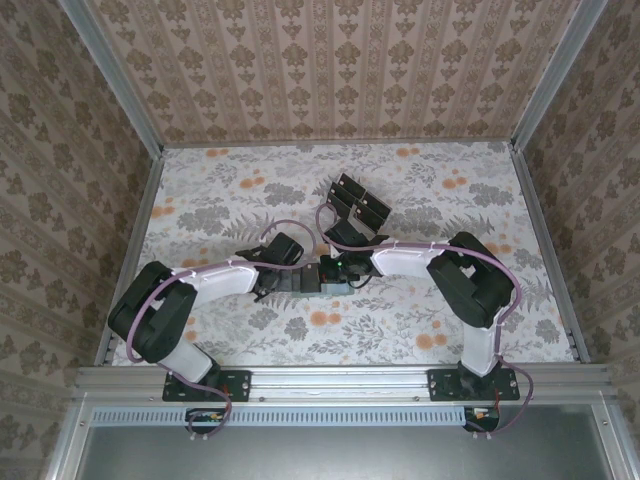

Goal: Put the credit cards into the card holder
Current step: Insert the credit card into the card slot.

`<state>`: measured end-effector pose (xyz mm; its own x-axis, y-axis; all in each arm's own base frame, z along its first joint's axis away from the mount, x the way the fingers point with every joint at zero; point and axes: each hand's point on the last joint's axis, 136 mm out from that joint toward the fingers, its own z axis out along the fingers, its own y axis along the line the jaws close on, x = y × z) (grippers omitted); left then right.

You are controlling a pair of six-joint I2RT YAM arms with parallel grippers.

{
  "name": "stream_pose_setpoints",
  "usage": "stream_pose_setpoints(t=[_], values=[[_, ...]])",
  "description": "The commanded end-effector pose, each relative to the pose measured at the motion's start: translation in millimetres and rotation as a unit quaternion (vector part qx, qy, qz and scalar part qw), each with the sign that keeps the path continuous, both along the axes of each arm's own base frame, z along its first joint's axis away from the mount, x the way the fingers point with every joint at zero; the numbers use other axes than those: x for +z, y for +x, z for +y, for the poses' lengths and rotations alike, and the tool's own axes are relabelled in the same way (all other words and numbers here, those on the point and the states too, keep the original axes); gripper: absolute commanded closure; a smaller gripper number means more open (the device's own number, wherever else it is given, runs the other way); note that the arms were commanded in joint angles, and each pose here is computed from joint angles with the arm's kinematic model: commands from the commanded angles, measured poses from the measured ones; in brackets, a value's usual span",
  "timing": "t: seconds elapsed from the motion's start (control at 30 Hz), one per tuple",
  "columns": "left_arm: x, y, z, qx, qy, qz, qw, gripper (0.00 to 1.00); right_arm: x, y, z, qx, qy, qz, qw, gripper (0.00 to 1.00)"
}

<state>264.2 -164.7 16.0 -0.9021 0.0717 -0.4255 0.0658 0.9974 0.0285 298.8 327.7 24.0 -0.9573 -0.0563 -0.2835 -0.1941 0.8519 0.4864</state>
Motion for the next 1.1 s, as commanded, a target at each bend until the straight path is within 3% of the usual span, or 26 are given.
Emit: stream_pose_setpoints(t=[0.0,0.33,0.7,1.07], values=[[-13,-5,4,-0.003,0.010,0.017,1.000,0.00,3,-1,19,0.011,0.031,0.009,0.999,1.00],[-7,-5,4,-0.003,0.005,0.012,1.000,0.00,1,-3,20,0.009,0.035,0.014,0.999,1.00],[28,5,11,0.001,-0.004,-0.017,1.000,0.00,-7,-6,14,0.000,0.033,0.016,0.999,1.00],[19,7,34,0.018,0.044,-0.003,0.999,0.00,-7,-6,15,-0.002,0.039,0.016,0.999,1.00]])
